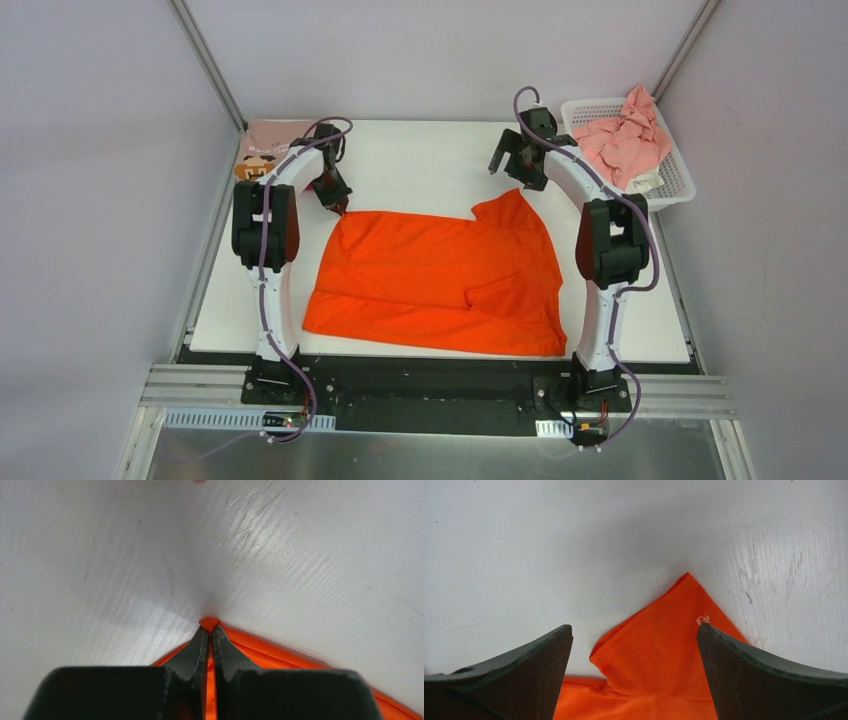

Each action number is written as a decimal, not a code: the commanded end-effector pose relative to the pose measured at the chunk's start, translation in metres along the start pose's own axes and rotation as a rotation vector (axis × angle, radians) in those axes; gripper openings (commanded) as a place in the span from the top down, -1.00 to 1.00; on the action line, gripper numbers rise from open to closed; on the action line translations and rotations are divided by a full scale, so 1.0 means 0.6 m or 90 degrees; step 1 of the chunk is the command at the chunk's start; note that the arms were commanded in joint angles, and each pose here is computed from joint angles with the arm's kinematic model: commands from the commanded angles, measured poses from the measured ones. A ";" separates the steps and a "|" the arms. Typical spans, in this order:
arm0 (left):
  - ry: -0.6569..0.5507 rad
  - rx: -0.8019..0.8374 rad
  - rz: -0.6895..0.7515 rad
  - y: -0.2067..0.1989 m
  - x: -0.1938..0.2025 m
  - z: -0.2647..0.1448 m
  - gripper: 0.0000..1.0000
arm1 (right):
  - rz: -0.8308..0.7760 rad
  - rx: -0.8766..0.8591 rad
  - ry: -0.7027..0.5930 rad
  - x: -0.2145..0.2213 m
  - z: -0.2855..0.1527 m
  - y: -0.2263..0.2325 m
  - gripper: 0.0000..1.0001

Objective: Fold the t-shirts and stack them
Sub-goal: Grab the side of the flattened tshirt furthest away from the robot with both arms, then fold the other side of the tshirt into a rectangle

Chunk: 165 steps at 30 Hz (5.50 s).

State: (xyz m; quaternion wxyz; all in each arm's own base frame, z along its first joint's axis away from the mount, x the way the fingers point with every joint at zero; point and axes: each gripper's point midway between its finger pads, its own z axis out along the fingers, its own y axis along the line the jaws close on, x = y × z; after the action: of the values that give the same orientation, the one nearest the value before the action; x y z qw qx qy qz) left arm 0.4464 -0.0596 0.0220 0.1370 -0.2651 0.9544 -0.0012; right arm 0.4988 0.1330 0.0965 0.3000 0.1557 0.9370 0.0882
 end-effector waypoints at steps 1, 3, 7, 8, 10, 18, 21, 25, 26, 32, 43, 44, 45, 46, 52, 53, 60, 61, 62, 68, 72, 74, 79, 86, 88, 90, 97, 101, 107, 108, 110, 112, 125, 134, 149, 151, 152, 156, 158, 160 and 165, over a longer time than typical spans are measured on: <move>0.024 -0.020 0.020 0.022 0.025 0.000 1.00 | -0.008 0.017 -0.008 -0.026 0.016 -0.001 -0.98; 0.016 -0.016 0.022 0.023 0.022 -0.003 1.00 | -0.012 0.035 0.000 -0.028 0.031 -0.008 -0.96; 0.005 -0.005 0.033 0.022 0.021 -0.009 1.00 | -0.001 0.052 0.012 -0.033 0.067 -0.021 -0.90; 0.002 -0.004 0.033 0.022 0.020 -0.010 1.00 | 0.005 0.054 0.017 -0.035 0.075 -0.022 -0.86; -0.002 -0.001 0.035 0.022 0.019 -0.013 1.00 | 0.012 0.056 0.032 -0.033 0.086 -0.022 -0.77; -0.005 0.011 0.040 0.017 0.019 -0.020 1.00 | 0.010 0.095 0.078 0.004 0.116 -0.046 -0.38; -0.005 0.013 0.040 0.017 0.019 -0.020 1.00 | 0.008 0.097 0.093 0.017 0.109 -0.049 -0.29; -0.005 0.014 0.040 0.017 0.019 -0.019 1.00 | 0.004 0.100 0.100 0.032 0.097 -0.056 -0.27; -0.004 0.015 0.040 0.016 0.020 -0.020 1.00 | 0.002 0.103 0.102 0.036 0.095 -0.058 -0.27; -0.002 0.019 0.039 0.014 0.021 -0.019 1.00 | -0.010 0.110 0.102 0.044 0.089 -0.061 -0.11; -0.009 0.030 0.048 0.010 0.016 -0.031 1.00 | -0.027 0.080 0.058 0.008 0.064 -0.020 1.00; -0.010 0.031 0.049 0.011 0.017 -0.034 1.00 | -0.033 0.083 0.048 0.004 0.057 -0.017 1.00; -0.013 0.032 0.050 0.012 0.017 -0.038 1.00 | -0.037 0.081 0.040 0.000 0.048 -0.013 1.00; -0.015 0.031 0.052 0.014 0.019 -0.040 1.00 | -0.040 0.080 0.034 0.001 0.040 -0.011 1.00; -0.037 0.034 0.072 0.015 0.030 -0.060 1.00 | -0.043 0.096 -0.005 0.019 -0.013 -0.022 1.00; -0.043 0.035 0.077 0.015 0.033 -0.064 1.00 | -0.042 0.100 -0.015 0.021 -0.025 -0.025 1.00; -0.092 0.056 0.101 0.015 0.046 -0.108 1.00 | -0.059 0.105 -0.023 0.064 -0.092 -0.037 1.00; -0.098 0.059 0.105 0.017 0.049 -0.113 1.00 | -0.061 0.107 -0.023 0.072 -0.101 -0.037 1.00; -0.103 0.062 0.109 0.019 0.054 -0.118 1.00 | -0.062 0.111 -0.025 0.078 -0.109 -0.040 1.00; -0.130 0.072 0.120 0.043 0.087 -0.142 1.00 | -0.050 0.120 -0.037 0.118 -0.169 -0.066 1.00; -0.145 0.086 0.134 0.050 0.111 -0.154 1.00 | -0.037 0.106 -0.038 0.146 -0.206 -0.082 1.00; -0.157 0.093 0.147 0.050 0.120 -0.162 1.00 | -0.033 0.093 -0.036 0.160 -0.222 -0.085 1.00; -0.183 0.098 0.186 0.060 0.129 -0.180 1.00 | -0.027 0.084 -0.033 0.189 -0.252 -0.104 1.00; -0.256 0.099 0.293 0.033 0.067 -0.222 1.00 | -0.025 0.068 -0.028 0.199 -0.258 -0.104 1.00; -0.263 0.085 0.318 0.031 0.054 -0.219 1.00 | -0.025 0.069 -0.030 0.198 -0.259 -0.104 1.00; -0.262 0.072 0.339 0.034 0.052 -0.211 1.00 | -0.027 0.070 -0.030 0.199 -0.261 -0.106 1.00; -0.239 0.135 0.366 0.042 0.105 -0.203 1.00 | -0.026 0.066 -0.019 0.213 -0.277 -0.115 1.00; -0.242 0.135 0.345 0.063 0.124 -0.206 1.00 | -0.019 0.054 0.001 0.238 -0.289 -0.123 1.00; -0.239 0.139 0.319 0.092 0.158 -0.204 1.00 | -0.015 0.029 0.019 0.272 -0.306 -0.137 1.00; -0.237 0.133 0.312 0.100 0.163 -0.200 1.00 | -0.014 0.023 0.024 0.279 -0.309 -0.138 1.00; -0.231 0.134 0.300 0.106 0.174 -0.196 1.00 | -0.014 0.014 0.028 0.288 -0.313 -0.140 1.00; -0.225 0.135 0.282 0.111 0.183 -0.192 1.00 | -0.017 0.005 0.031 0.295 -0.316 -0.142 1.00; -0.235 0.129 0.222 0.136 0.203 -0.186 1.00 | -0.012 -0.030 0.063 0.337 -0.327 -0.150 1.00; -0.239 0.150 0.211 0.136 0.214 -0.194 1.00 | -0.003 -0.058 0.073 0.351 -0.336 -0.145 1.00; -0.212 0.055 0.100 0.191 0.235 -0.169 -0.18 | 0.066 0.023 0.163 0.419 -0.305 -0.183 0.74; -0.233 0.030 0.068 0.207 0.225 -0.192 -0.66 | 0.085 0.048 0.173 0.428 -0.314 -0.196 0.41; -0.242 0.024 0.055 0.212 0.221 -0.205 -0.91 | 0.093 0.064 0.177 0.432 -0.320 -0.204 0.17; -0.283 0.023 0.015 0.224 0.203 -0.265 -0.98 | 0.116 0.085 0.168 0.434 -0.351 -0.221 -0.50; -0.292 0.045 0.005 0.216 0.197 -0.287 -0.98 | 0.124 0.055 0.144 0.424 -0.361 -0.213 -0.81; -0.285 0.078 0.002 0.198 0.196 -0.300 -0.98 | 0.130 0.022 0.129 0.415 -0.369 -0.200 -0.98; -0.202 0.132 0.053 0.118 0.207 -0.285 -0.98 | 0.151 -0.096 0.117 0.381 -0.374 -0.127 -0.99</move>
State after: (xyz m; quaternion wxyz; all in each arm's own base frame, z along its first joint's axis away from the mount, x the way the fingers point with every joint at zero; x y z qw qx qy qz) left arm 0.2559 -0.0396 0.1572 0.3615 -0.2350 0.9021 -0.0185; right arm 0.1519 0.0963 0.1086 0.1961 0.2348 0.9427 0.1333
